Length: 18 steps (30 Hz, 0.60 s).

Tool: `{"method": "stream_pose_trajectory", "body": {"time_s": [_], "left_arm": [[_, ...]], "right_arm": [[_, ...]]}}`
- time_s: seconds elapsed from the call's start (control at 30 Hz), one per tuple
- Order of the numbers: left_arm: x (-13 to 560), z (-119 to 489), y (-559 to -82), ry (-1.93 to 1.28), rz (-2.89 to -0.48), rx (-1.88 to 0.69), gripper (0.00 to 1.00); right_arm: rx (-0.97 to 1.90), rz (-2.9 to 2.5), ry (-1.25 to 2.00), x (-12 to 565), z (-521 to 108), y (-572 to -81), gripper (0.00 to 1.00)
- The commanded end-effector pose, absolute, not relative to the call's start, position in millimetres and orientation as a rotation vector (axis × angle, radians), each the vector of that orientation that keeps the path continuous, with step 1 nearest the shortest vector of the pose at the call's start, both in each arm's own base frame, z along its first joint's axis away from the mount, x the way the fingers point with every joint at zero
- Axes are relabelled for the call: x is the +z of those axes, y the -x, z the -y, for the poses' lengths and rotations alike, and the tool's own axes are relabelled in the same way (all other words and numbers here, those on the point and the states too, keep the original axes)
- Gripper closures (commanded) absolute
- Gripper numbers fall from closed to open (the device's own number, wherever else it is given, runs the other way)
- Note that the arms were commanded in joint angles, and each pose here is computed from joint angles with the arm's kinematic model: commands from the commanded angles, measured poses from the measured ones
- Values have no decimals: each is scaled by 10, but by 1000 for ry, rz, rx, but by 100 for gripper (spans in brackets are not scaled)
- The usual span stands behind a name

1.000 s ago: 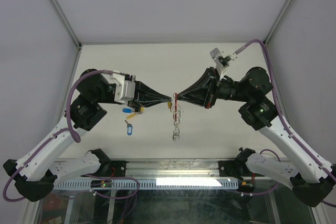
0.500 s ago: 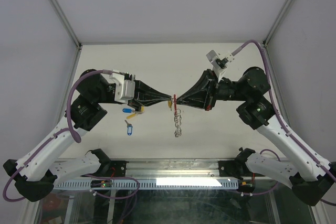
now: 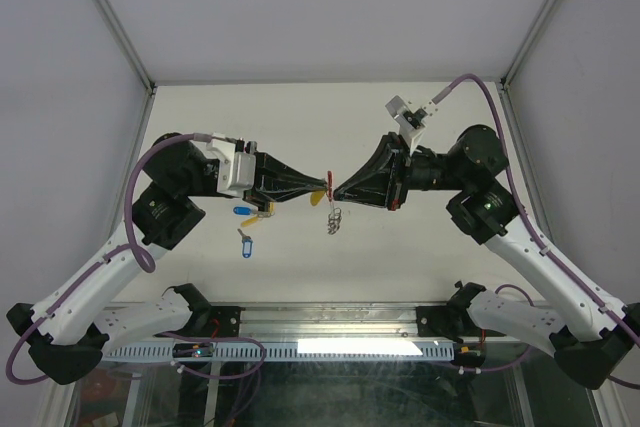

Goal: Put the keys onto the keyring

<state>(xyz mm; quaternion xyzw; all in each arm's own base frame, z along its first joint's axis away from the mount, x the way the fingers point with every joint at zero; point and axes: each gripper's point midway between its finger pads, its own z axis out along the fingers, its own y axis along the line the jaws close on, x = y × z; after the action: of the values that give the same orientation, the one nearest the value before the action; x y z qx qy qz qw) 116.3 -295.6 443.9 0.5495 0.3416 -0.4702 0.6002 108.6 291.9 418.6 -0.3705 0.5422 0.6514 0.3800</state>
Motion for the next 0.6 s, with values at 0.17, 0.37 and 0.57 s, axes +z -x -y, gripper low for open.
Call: {"method": "stream_pose_trajectory", "body": {"time_s": [0.17, 0.37, 0.57], "left_arm": [[4495, 2976, -1029, -1311, -721, -1135, 100], [4478, 2980, -1005, -1324, -718, -1150, 100], [4465, 2975, -990, -1328, -718, -1156, 100]], "right_arm": [[1639, -1290, 916, 4433, -2861, -1076, 100], [1633, -1292, 893, 4442, -2859, -1101, 100], [1618, -1284, 880, 4458, -2843, -1112, 100]]}}
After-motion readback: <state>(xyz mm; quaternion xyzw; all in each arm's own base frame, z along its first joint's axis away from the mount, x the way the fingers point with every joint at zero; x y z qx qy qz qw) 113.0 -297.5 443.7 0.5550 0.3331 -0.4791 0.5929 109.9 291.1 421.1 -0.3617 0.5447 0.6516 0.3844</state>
